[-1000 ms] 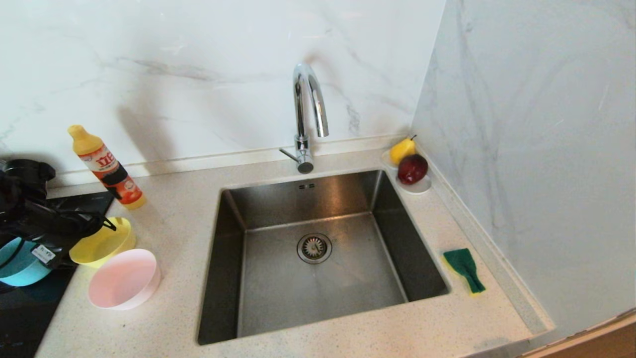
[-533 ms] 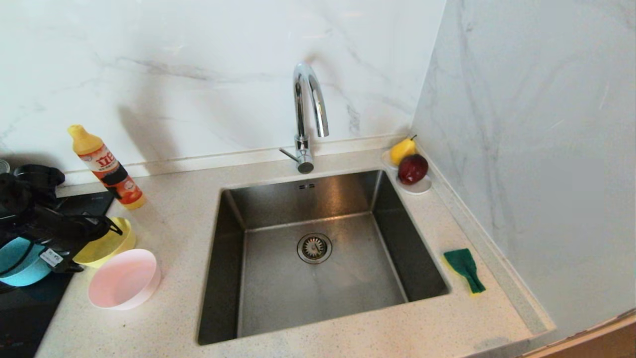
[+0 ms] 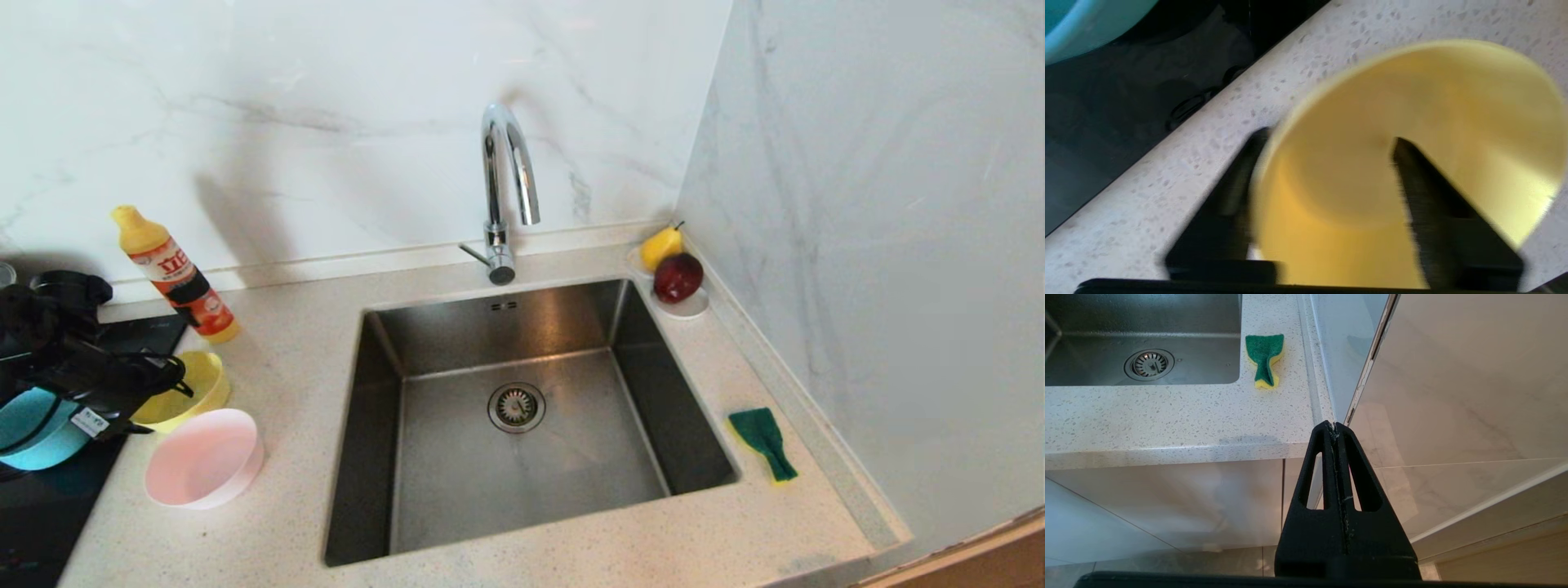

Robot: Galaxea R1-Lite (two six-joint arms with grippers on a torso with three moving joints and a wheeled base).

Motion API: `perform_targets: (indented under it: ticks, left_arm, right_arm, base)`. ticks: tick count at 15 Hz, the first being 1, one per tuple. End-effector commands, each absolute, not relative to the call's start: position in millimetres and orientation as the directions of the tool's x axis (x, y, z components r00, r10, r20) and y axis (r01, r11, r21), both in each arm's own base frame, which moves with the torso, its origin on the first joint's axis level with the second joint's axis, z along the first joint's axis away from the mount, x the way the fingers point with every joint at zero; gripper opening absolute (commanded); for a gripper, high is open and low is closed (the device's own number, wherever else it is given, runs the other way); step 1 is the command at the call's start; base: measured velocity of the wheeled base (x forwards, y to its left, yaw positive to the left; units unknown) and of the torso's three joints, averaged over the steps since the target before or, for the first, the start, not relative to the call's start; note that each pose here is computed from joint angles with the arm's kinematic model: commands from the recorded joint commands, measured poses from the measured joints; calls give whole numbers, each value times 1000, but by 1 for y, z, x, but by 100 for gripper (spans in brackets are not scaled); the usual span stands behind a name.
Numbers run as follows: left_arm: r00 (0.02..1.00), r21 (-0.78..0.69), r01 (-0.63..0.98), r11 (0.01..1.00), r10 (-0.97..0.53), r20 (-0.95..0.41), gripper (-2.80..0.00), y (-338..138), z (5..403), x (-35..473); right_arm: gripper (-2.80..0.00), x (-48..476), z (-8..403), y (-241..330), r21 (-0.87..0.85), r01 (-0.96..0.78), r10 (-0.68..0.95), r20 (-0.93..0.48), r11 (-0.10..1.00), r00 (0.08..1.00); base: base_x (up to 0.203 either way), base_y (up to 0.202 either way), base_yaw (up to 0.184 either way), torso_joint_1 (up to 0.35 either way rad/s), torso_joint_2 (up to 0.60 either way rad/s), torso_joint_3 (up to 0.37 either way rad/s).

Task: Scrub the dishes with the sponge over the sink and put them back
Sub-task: Place the bowl on the bowl

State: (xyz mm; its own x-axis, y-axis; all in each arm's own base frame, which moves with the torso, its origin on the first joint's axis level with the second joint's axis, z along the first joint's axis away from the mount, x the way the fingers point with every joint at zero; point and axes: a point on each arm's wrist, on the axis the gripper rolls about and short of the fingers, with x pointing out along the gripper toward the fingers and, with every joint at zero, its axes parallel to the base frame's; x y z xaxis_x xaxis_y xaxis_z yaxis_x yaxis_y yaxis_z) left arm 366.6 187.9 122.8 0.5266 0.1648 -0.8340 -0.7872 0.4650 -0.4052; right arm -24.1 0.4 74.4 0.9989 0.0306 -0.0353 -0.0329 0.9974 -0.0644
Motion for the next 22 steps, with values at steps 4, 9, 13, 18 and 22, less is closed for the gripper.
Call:
perform_targets:
  ticks: [4, 9, 13, 18, 22]
  left_arm:
    - [529, -410, -791, 455, 172, -831, -280, 190, 131, 365]
    - [561, -421, -797, 432, 273, -781, -280, 197, 180, 352]
    - [575, -436, -783, 443, 249, -779, -280, 180, 219, 324]
    - [514, -374, -757, 535, 135, -847, -280, 152, 217, 285]
    - [444, -295, -725, 623, 95, -891, -280, 133, 200, 256]
  right_arm:
    - [-280, -24, 74, 0, -65, -33, 31, -35, 997, 999]
    - [-280, -24, 74, 0, -65, -33, 31, -35, 997, 999]
    - [-280, -24, 74, 0, -65, -33, 31, -34, 997, 999]
    - [-280, -24, 74, 0, -65, -34, 32, -35, 997, 999]
    - [-280, -24, 74, 0, -65, -34, 32, -35, 997, 999]
  base:
    - [0, 0, 0, 0, 0, 0]
    - [0, 0, 0, 0, 0, 0]
    - [0, 0, 0, 0, 0, 0]
    - [0, 0, 0, 0, 0, 0]
    - [0, 0, 0, 0, 0, 0]
